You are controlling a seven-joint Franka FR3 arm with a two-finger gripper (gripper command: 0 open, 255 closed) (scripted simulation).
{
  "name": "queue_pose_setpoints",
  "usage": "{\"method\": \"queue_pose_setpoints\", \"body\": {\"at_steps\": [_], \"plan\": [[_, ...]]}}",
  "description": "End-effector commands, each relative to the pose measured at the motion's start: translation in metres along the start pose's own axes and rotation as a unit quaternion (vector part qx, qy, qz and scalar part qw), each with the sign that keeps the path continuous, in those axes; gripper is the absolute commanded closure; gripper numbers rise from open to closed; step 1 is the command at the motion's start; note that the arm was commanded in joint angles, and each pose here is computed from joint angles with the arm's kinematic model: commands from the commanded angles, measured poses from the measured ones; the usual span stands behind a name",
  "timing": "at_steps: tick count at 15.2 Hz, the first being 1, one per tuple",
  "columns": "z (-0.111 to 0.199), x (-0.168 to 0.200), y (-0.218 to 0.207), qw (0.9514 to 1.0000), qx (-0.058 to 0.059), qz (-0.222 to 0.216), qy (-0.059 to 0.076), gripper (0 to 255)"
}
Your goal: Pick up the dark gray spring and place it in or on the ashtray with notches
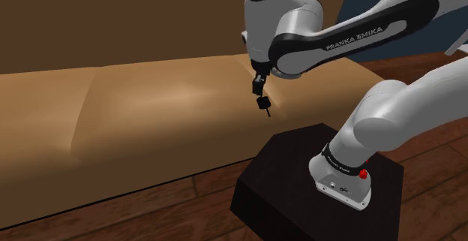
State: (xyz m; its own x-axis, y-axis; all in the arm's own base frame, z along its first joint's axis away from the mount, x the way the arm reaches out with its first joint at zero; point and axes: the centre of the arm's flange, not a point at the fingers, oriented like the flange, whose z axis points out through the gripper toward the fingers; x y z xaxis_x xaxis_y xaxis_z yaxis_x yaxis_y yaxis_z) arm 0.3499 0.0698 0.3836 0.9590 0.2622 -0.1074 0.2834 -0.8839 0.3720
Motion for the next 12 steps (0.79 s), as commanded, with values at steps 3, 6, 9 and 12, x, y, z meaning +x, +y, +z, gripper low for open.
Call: {"method": "queue_pose_setpoints", "body": {"at_steps": [3,6,9,12], "plan": [[0.048,0.008,-0.028,0.9988,-0.036,-0.022,-0.025,0],[0.069,0.009,-0.035,0.9980,-0.047,-0.028,-0.032,0],[0.085,0.008,-0.034,0.9980,-0.047,-0.028,-0.032,0],[0.104,0.007,-0.032,0.9980,-0.047,-0.028,-0.032,0]]}}
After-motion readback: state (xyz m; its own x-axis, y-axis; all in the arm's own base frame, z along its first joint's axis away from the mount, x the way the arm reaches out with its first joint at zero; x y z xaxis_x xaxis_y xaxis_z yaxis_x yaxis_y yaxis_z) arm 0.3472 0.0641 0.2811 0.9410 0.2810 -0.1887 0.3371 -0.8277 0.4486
